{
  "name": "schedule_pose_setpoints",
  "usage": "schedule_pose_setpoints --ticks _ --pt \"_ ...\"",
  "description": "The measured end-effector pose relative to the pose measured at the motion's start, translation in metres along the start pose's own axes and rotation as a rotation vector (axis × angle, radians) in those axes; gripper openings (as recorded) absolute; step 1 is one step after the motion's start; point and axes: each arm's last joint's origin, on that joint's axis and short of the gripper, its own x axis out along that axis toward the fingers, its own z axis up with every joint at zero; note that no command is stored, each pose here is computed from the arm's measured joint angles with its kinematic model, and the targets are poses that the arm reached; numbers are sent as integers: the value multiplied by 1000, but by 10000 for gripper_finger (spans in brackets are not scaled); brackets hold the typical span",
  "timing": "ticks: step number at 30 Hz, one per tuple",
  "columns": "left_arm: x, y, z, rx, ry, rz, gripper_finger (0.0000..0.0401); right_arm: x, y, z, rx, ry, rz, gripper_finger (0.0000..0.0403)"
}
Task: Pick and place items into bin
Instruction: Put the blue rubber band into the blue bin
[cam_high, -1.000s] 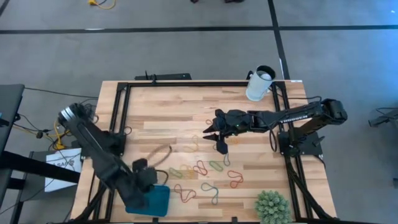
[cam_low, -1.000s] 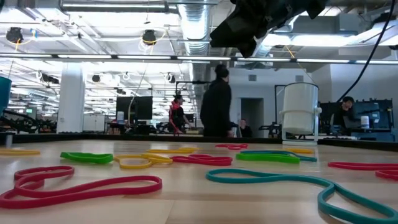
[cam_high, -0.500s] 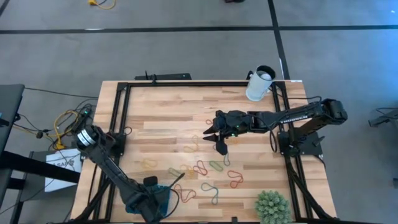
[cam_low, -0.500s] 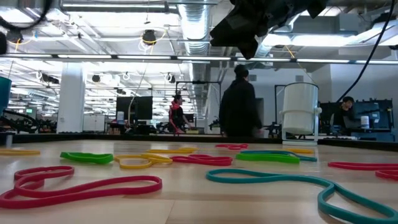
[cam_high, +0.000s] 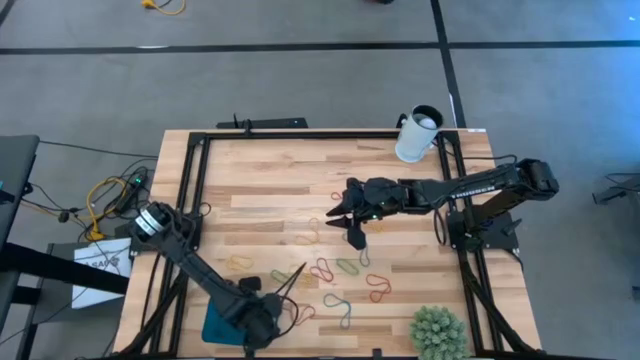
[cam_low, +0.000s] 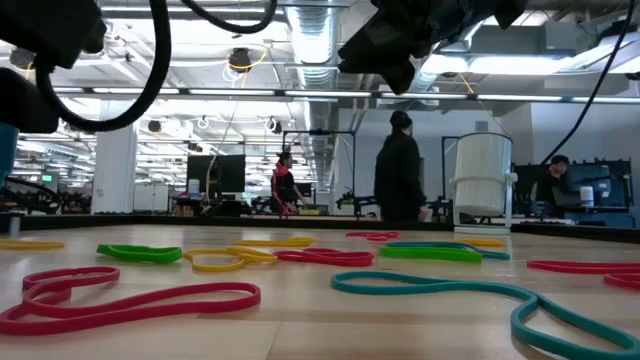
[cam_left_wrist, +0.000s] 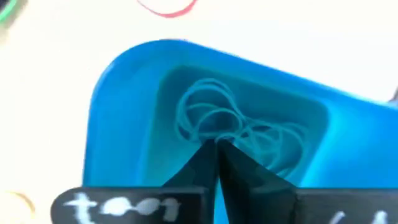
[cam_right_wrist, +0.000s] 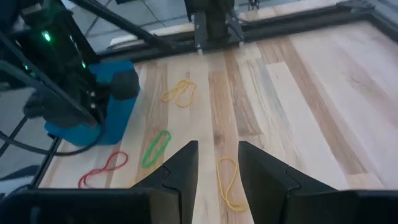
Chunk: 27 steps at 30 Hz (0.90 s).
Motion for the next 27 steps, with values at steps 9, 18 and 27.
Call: schedule_pose_setpoints --ticks 9,18,27 --pt "-11 -3 12 -22 23 -76 42 0 -1 -5 3 55 -15 108" --pt "-20 -2 20 35 30 -78 90 -1 -9 -1 -11 22 -34 107" --pt "-100 10 10 35 -17 211 91 -2 4 -20 -49 196 -7 107"
